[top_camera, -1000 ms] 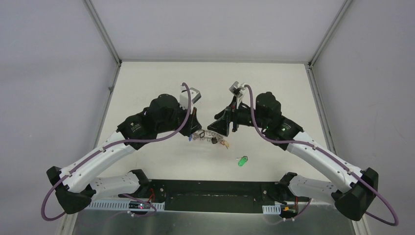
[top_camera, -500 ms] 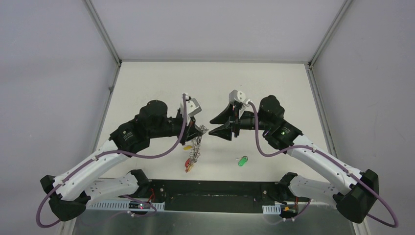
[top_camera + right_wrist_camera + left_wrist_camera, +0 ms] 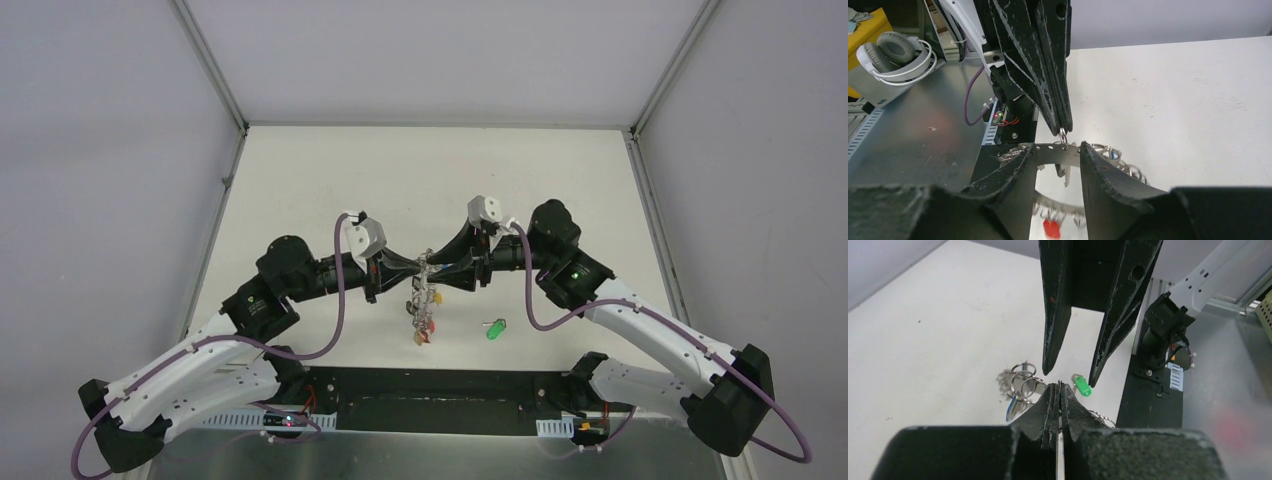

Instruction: Put the keys on the keyring

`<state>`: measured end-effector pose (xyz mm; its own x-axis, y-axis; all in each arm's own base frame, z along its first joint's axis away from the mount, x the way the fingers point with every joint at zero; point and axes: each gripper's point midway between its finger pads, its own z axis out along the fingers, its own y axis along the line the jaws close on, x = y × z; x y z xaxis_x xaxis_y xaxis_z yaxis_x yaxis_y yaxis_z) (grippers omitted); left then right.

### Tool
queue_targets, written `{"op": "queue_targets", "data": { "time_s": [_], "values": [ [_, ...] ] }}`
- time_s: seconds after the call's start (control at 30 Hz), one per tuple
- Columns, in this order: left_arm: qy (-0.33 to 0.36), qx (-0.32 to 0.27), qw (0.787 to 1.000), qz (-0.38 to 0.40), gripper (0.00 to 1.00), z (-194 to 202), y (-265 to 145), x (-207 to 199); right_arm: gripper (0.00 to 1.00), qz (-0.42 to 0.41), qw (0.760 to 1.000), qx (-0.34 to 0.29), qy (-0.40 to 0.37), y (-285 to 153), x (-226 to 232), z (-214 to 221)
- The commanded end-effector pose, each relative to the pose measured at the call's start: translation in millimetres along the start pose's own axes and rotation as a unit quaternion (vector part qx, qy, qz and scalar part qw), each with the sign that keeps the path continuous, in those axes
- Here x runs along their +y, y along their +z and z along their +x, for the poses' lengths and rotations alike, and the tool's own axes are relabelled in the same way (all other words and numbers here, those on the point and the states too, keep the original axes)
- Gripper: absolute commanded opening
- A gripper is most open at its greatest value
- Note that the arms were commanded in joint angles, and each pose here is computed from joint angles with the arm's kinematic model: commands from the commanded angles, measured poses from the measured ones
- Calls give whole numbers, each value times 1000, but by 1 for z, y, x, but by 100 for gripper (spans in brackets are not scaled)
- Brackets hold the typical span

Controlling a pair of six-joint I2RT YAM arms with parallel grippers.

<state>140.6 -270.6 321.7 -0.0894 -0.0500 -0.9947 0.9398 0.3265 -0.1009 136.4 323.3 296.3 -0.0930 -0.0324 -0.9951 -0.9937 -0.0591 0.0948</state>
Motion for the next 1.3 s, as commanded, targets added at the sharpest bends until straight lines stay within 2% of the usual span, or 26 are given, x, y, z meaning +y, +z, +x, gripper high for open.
{"op": "queue_targets", "data": {
  "time_s": [0.0, 0.43, 0.53, 0.7, 0.83, 1.03, 1.2, 1.27],
  "values": [
    [37, -111, 993, 32, 0, -57, -4, -16, 38, -26, 998, -26, -54, -3, 11, -17],
    [31, -117, 991, 52, 0, -58, 0, -22, 36, 1, 999, -41, -36, 3, 0, -25],
    [30, -117, 991, 51, 0, -56, 0, -22, 29, 2, 998, -45, -35, 3, 0, -28],
    [30, -119, 991, 48, 0, -56, 0, -21, 23, -2, 998, -49, -35, 4, 2, -31],
    [30, -120, 991, 46, 0, -56, -1, -20, 22, -8, 998, -52, -37, 4, 5, -33],
    [27, -124, 991, 49, 0, -57, -1, -21, 13, -23, 998, -44, -28, 10, 7, -27],
    [23, -124, 991, 49, 0, -56, -1, -21, 0, -27, 998, -42, -23, 13, 8, -28],
    [24, -126, 991, 47, 0, -56, -2, -21, 0, -26, 999, -40, -22, 13, 8, -28]
  ]
}}
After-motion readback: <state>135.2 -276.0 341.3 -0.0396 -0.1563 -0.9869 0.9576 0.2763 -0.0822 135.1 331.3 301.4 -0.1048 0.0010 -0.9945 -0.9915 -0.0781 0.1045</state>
